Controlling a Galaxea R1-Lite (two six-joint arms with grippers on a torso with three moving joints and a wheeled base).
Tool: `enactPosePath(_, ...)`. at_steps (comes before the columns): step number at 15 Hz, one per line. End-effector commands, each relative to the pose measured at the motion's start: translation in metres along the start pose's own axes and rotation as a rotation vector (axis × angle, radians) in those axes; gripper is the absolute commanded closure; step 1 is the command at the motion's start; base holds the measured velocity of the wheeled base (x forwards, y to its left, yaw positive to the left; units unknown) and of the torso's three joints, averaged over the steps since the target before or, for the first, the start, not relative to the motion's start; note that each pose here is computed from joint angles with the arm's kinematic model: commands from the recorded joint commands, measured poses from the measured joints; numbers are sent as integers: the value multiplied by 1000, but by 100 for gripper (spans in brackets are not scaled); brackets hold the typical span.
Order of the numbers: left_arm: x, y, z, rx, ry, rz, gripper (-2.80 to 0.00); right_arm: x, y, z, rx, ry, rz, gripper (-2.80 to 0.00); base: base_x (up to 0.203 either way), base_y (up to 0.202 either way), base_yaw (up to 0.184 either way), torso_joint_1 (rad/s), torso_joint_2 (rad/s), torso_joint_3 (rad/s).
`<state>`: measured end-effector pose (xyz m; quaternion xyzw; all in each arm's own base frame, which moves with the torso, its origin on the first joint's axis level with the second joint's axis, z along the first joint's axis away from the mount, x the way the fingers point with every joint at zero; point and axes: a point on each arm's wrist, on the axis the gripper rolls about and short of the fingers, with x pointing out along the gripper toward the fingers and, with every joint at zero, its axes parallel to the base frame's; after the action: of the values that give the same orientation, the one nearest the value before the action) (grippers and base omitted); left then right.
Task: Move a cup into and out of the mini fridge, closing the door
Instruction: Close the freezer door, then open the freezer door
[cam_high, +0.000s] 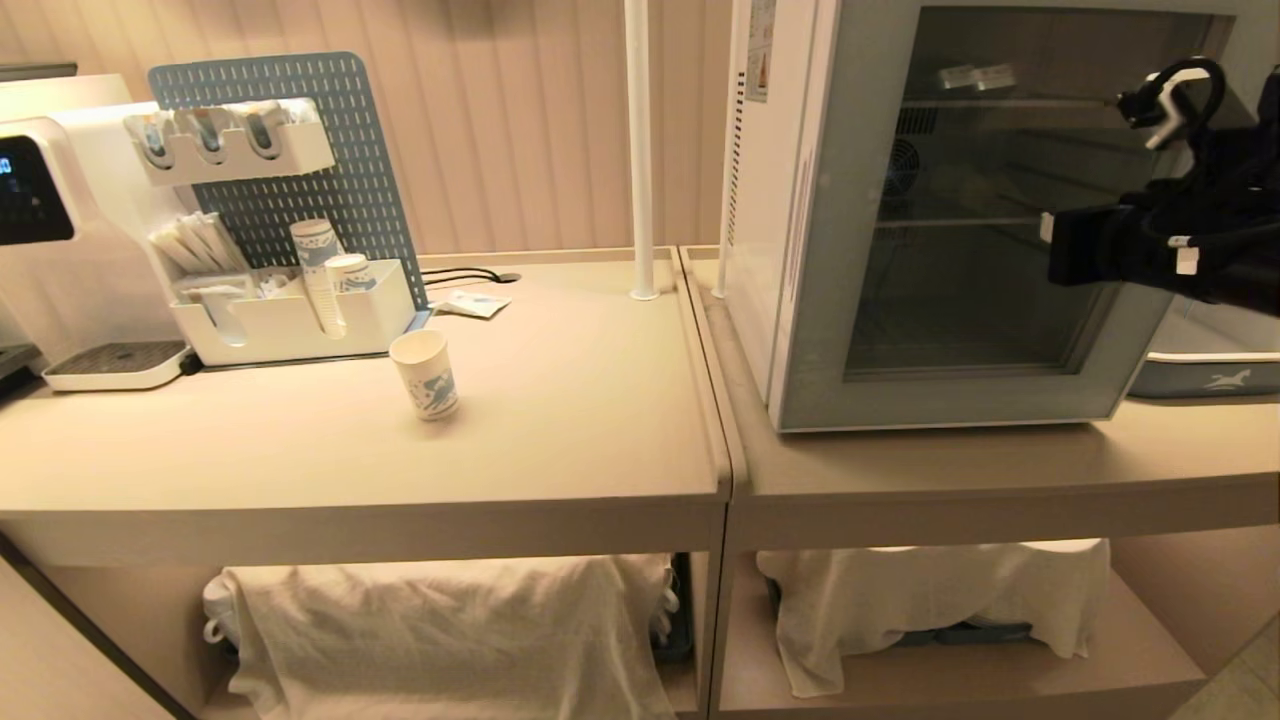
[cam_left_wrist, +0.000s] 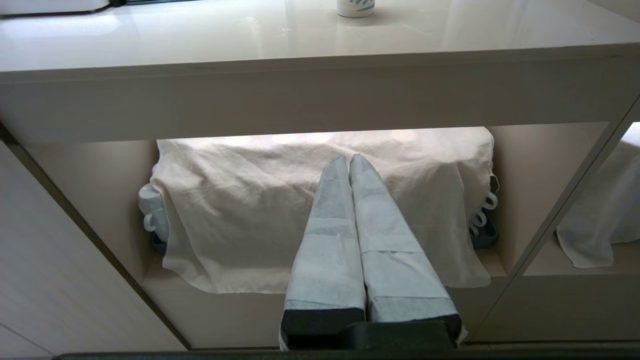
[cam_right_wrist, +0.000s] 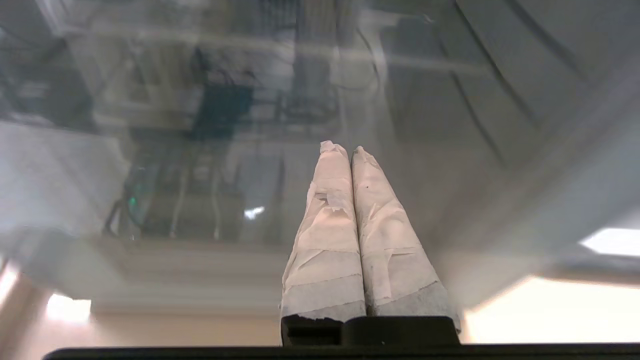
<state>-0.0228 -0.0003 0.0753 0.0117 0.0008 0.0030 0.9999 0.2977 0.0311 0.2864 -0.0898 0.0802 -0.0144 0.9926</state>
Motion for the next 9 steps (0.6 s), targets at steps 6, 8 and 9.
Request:
enactPosePath(6,0,0,0,1,0,0,0,-137,-21,-34,-37,95,-70,0,0,0,0,0,0,0)
enactPosePath(8,0,0,0,1,0,0,0,-178,-26,-44,-32,82,-98,0,0,0,0,0,0,0)
enactPosePath(9,0,0,0,1,0,0,0,-197,-28,-51,-27,69,-126,0,0,0,0,0,0,0)
